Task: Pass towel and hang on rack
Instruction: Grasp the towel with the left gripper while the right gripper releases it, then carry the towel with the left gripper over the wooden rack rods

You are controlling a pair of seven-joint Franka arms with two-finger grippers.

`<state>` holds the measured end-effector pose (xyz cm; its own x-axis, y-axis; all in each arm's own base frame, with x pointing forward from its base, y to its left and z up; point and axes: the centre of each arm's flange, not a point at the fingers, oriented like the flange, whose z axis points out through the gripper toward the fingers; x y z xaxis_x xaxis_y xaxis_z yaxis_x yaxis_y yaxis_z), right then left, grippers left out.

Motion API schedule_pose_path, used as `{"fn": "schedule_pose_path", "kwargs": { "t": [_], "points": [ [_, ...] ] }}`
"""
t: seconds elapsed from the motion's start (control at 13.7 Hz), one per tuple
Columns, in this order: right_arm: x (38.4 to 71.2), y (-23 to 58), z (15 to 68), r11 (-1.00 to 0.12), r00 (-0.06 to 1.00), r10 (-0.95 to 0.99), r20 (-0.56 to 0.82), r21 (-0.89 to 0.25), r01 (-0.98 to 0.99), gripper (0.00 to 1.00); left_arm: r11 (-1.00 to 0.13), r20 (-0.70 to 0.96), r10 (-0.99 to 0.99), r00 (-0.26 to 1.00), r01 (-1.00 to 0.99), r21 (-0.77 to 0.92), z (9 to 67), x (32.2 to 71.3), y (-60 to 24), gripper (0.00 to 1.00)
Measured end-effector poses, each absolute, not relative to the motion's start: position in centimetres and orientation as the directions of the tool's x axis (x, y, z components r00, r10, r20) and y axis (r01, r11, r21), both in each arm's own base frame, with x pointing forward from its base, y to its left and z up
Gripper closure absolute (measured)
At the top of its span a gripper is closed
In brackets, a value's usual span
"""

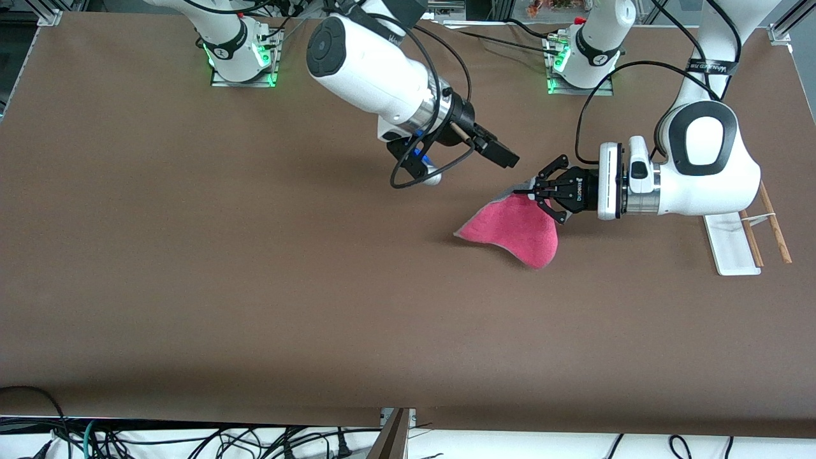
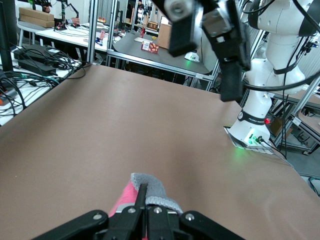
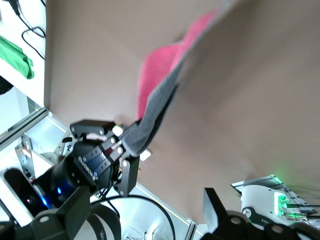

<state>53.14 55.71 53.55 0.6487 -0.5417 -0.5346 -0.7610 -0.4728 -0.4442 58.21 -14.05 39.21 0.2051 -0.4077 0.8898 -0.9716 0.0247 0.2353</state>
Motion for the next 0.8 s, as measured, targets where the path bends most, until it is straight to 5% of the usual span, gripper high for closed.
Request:
{"fn": "schedule_pose_path", "kwargs": {
  "t": [0.44,0.8],
  "points": [
    [56.3,46.5,56.4,-0.775,0.872,-0.384,-0.303,-0.407,-0.483,0.00,0.087,0.775,-0.629,0.052,-0.987,0.136,45.2,60.5,-8.4,0.98],
    [57.8,33.9,58.3,-0.950,0.972,-0.130,-0.197,-0.256,-0.178,0.00,0.052,0.522,-0.848,0.092,-0.966,0.254,44.7,61.2,3.2,0.98]
  ]
}}
